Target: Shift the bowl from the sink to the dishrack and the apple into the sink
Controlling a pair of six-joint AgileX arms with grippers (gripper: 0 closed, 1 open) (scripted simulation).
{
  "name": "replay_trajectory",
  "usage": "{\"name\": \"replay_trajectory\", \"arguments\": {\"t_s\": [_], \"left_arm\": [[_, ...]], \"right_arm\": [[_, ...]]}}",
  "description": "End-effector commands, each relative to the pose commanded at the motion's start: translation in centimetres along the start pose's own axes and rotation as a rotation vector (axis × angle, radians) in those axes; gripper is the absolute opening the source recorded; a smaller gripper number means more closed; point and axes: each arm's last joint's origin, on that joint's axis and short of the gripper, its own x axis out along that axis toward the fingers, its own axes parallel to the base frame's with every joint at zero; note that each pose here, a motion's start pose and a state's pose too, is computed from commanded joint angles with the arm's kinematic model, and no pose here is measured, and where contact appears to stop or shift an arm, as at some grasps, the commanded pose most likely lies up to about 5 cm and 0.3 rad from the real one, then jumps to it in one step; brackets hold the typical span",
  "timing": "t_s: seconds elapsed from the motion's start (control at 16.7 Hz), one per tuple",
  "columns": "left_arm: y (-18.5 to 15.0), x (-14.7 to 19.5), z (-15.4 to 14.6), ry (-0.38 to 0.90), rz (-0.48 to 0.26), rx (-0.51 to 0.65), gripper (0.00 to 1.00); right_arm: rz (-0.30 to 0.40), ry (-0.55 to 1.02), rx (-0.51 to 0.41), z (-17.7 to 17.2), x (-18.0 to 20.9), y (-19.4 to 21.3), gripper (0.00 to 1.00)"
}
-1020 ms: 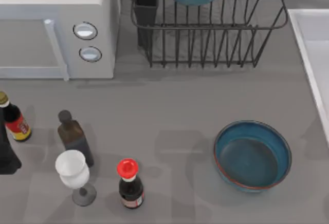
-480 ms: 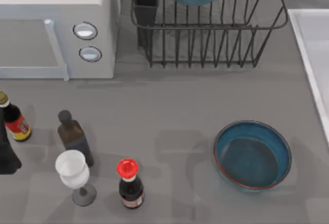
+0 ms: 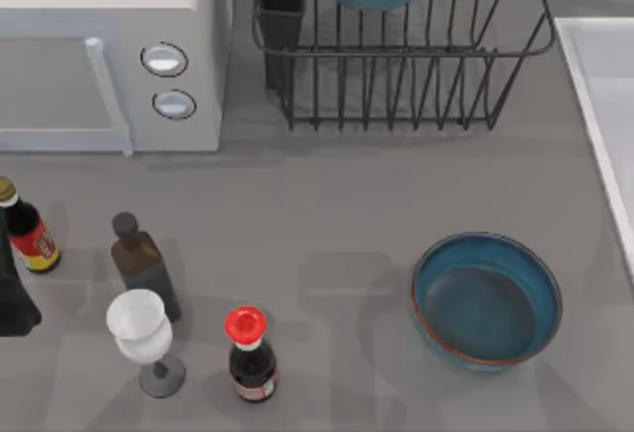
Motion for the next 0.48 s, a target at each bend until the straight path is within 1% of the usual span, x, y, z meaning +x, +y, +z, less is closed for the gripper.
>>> {"name": "replay_trajectory", "arguments": {"t_s": [0.24, 0.48], "left_arm": [[0.0, 0.0, 0.0, 0.000, 0.000, 0.000, 1.00], [0.0, 0.0, 0.0, 0.000, 0.000, 0.000, 1.00]], "right_arm": [[0.004, 0.045, 0.006, -2.0, -1.4, 0.6, 1.00], [0.005, 0.057, 0.007, -2.5, -1.6, 0.7, 1.00]]}}
